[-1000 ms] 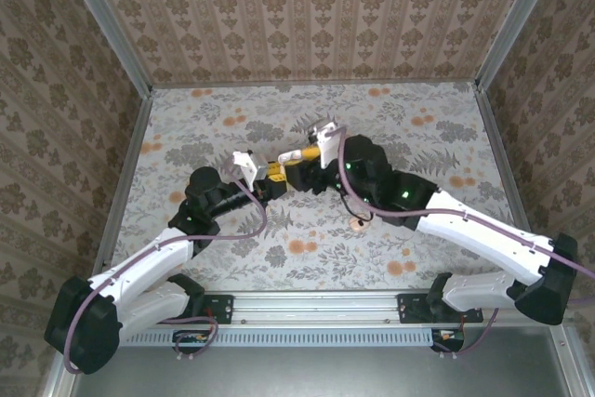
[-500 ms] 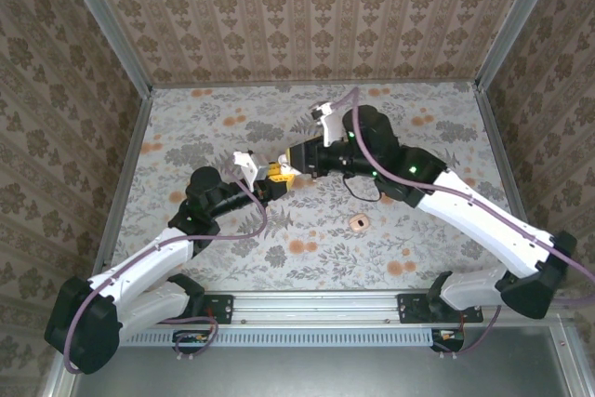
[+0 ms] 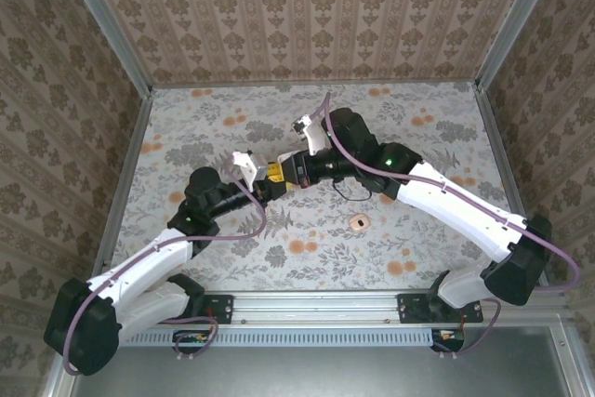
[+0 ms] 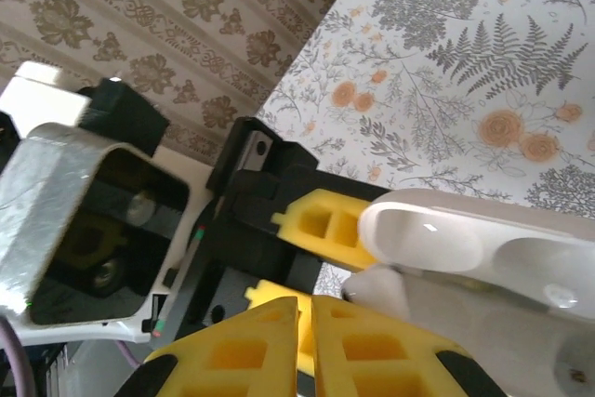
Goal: Insert wireless bluetooth earbuds into charging case
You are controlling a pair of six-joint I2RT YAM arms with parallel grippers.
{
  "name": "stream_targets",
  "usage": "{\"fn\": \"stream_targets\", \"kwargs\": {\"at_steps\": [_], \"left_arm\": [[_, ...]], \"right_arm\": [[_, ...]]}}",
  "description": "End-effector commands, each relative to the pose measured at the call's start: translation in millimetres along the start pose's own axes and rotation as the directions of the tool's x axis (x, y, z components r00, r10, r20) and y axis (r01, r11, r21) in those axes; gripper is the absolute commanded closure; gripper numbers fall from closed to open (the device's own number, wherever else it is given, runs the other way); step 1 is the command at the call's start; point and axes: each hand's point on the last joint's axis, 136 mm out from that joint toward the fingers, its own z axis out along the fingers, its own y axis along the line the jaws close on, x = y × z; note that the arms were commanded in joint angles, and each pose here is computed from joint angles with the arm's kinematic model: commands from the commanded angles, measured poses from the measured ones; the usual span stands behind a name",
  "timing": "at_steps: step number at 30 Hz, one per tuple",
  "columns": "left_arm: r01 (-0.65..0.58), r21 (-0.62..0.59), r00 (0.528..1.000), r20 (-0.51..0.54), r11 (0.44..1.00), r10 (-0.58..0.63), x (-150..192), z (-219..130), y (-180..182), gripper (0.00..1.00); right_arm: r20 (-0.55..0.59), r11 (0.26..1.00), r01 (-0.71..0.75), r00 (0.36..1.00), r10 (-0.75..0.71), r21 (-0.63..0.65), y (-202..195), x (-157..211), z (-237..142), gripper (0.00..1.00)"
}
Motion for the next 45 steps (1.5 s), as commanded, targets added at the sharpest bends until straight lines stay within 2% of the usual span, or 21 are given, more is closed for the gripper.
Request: {"fn": "stream_targets", "kwargs": {"at_steps": [1,12,19,28,33,39,42,45], "left_arm": [[-0.009,-0.007,0.999,0.031,1.0,0.009,-15,-3,0,1.0],[-0.011,-0.007,1.0,0.029,1.0,0.011,-13,-2,1,1.0],[-0.011,-0.008,1.0,0.028,1.0,0.012,-13,-1,2,1.0],[-0.016,-0.003,0.999,0.033,1.0,0.016,-15,-1,1,1.0],[-0.025,-0.004,0.999,0.027,1.0,0.025,-12,-2,0,1.0],[-0.037,-0.019,0.999,0.022,0.999,0.038,-9,-6,4,1.0],[-0.042,-0.029,0.999,0.011,0.999,0.042,-6,-8,6,1.0],[-0.049,-0.046,0.999,-0.007,0.998,0.048,-2,-13,10,1.0]], "right_arm": [[-0.013,1.0,-0.024,1.0,0.024,0.002,-6,0,-1,0.88],[-0.009,0.999,-0.041,0.999,0.041,0.019,-17,-2,-3,0.89],[-0.025,0.999,-0.012,1.0,0.011,-0.035,-8,1,-2,0.9],[-0.049,0.999,0.038,0.998,-0.037,0.002,-16,1,-1,0.91],[-0.006,0.996,0.082,0.997,-0.082,-0.045,3,-12,-18,0.9],[0.064,0.995,0.086,0.994,-0.083,-0.041,8,-29,-51,0.88],[0.091,0.998,0.062,0.994,-0.063,0.006,-4,-35,-59,0.87],[0.09,0.987,-0.026,0.996,0.012,0.16,-45,-32,-62,0.85]]}}
